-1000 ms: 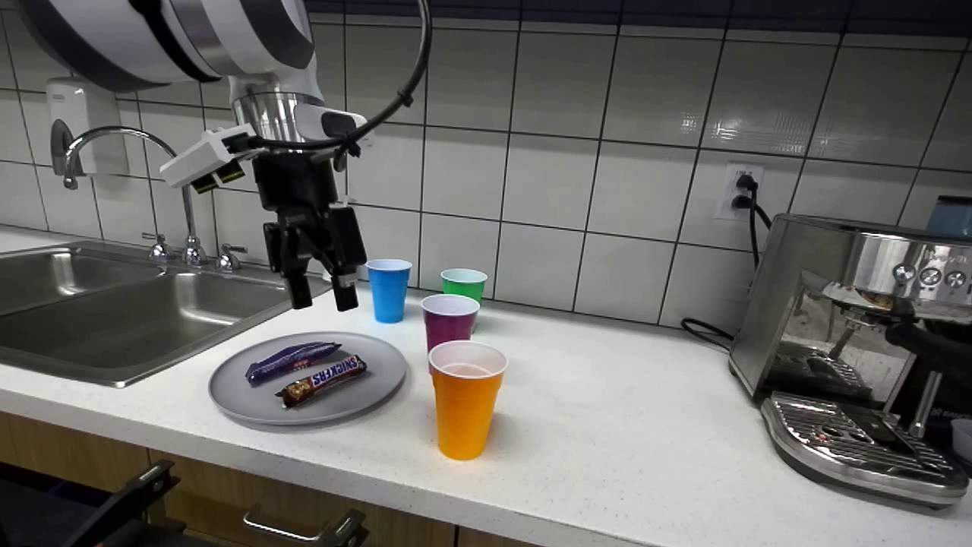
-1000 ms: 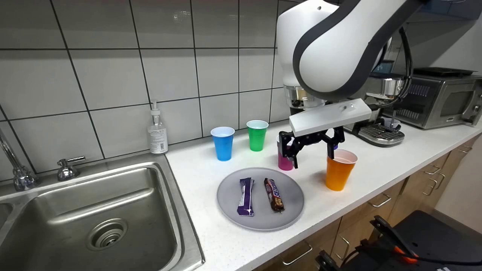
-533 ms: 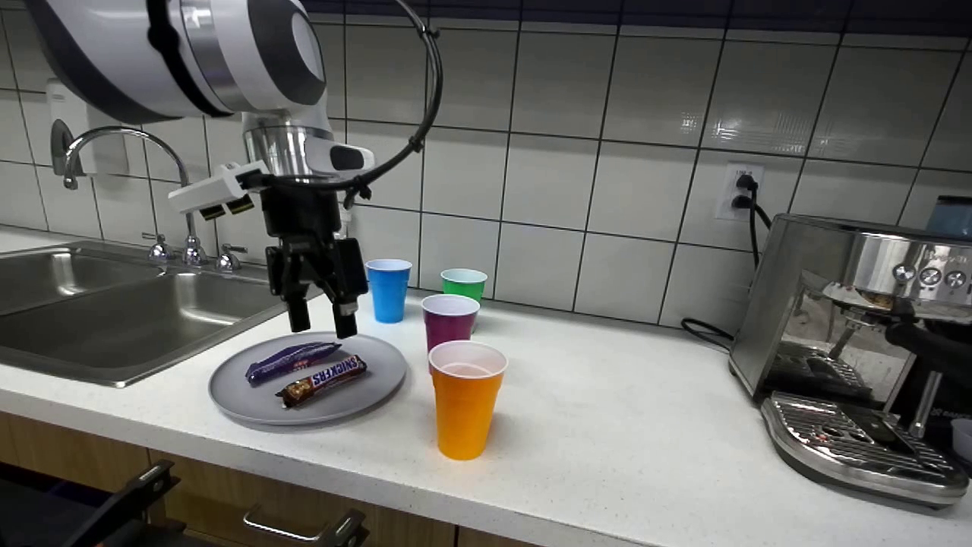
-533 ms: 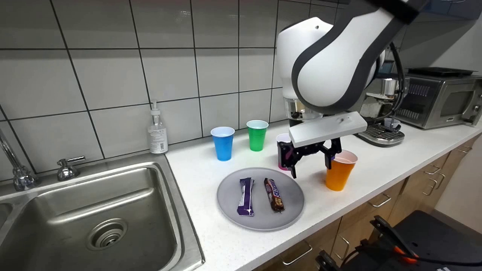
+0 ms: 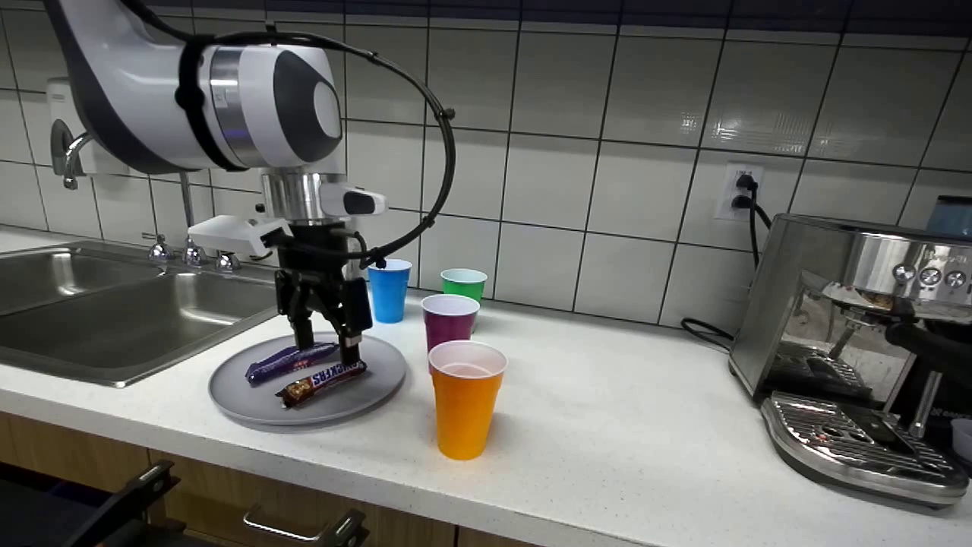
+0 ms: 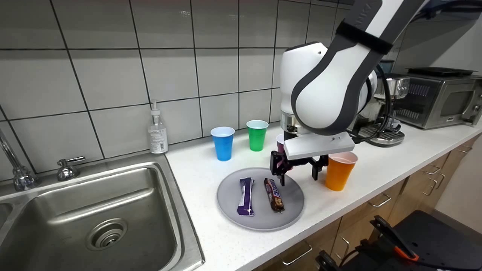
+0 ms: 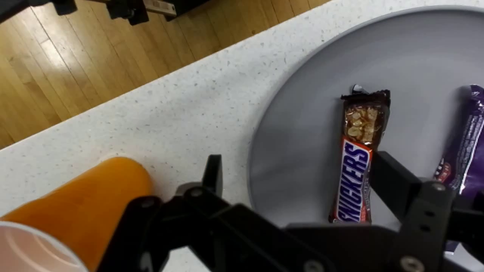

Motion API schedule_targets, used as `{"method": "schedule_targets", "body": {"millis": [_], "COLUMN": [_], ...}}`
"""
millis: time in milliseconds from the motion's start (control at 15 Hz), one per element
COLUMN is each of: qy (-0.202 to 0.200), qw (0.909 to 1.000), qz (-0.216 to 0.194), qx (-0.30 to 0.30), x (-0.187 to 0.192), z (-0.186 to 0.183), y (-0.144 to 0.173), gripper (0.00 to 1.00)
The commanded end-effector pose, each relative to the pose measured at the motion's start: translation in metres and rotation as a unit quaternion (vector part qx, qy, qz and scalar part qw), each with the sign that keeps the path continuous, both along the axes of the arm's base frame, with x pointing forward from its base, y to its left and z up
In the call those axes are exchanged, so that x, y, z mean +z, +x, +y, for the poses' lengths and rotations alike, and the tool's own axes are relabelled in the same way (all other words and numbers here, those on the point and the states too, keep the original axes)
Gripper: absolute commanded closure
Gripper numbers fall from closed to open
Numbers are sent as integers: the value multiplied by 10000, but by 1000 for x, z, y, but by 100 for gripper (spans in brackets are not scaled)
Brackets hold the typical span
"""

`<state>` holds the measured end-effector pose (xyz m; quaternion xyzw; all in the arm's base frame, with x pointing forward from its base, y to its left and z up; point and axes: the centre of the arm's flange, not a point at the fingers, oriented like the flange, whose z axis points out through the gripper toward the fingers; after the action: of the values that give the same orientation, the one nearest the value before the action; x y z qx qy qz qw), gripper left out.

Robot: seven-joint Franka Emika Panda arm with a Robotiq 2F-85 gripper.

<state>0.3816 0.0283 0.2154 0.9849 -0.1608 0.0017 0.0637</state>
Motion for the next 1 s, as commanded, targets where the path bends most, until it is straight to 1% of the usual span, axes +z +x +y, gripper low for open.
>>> {"method": "schedule_targets", "body": {"millis": [0, 267, 533, 933], "qy": [163, 200, 190, 217], "qw": [9998, 9994, 9994, 9994], "qz": [-124, -186, -202, -231], "qx": [86, 197, 193, 123], "x": [-14, -24, -36, -49], "z": [13, 22, 23, 25], "y": [9, 10, 14, 29], "gripper": [0, 0, 0, 0]}}
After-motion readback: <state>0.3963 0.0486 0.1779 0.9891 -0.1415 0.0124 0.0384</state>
